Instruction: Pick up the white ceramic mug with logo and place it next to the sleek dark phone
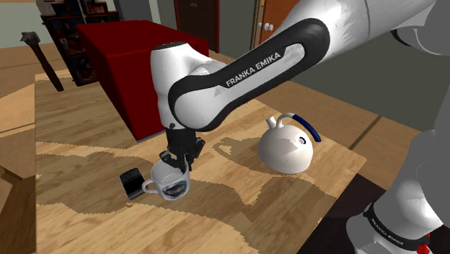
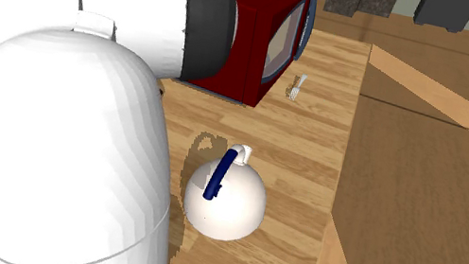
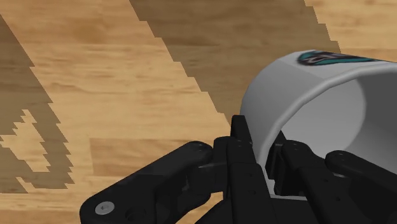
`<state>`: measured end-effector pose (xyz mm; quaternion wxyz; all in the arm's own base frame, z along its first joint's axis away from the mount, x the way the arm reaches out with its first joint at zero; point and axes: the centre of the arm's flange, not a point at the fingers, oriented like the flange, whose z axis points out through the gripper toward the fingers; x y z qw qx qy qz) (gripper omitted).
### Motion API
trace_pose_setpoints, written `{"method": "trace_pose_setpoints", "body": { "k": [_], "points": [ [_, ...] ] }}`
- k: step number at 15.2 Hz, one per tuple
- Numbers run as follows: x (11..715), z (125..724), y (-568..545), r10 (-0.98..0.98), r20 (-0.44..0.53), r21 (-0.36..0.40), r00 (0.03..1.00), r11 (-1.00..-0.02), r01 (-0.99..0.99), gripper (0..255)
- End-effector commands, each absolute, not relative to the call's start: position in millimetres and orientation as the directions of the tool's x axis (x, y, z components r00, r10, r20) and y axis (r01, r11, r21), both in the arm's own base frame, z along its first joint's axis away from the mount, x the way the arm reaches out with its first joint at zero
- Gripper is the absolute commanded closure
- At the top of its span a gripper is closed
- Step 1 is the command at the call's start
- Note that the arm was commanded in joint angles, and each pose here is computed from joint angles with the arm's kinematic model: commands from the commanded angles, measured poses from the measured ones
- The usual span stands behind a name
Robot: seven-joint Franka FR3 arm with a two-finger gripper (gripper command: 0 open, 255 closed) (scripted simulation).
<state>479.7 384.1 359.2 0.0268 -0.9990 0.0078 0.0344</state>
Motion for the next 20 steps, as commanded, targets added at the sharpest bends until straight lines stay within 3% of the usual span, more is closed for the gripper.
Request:
{"method": "trace_pose_setpoints", "body": {
  "k": [1,8,9,14,20],
  "points": [
    [479.8,350.3,383.6,-0.014,-0.069,-0.054,0.998,-0.998,-0.017,255],
    [479.8,350.3,383.6,-0.014,-0.069,-0.054,0.998,-0.998,-0.017,255],
    [479.9,350.3,383.6,-0.014,-0.069,-0.054,0.998,-0.998,-0.017,0],
    [479.9,350.3,383.6,-0.014,-0.069,-0.054,0.998,-0.998,-0.017,0],
    [483.2,400.1,380.8,-0.014,-0.069,-0.054,0.998,-0.998,-0.017,0]
  ]
}}
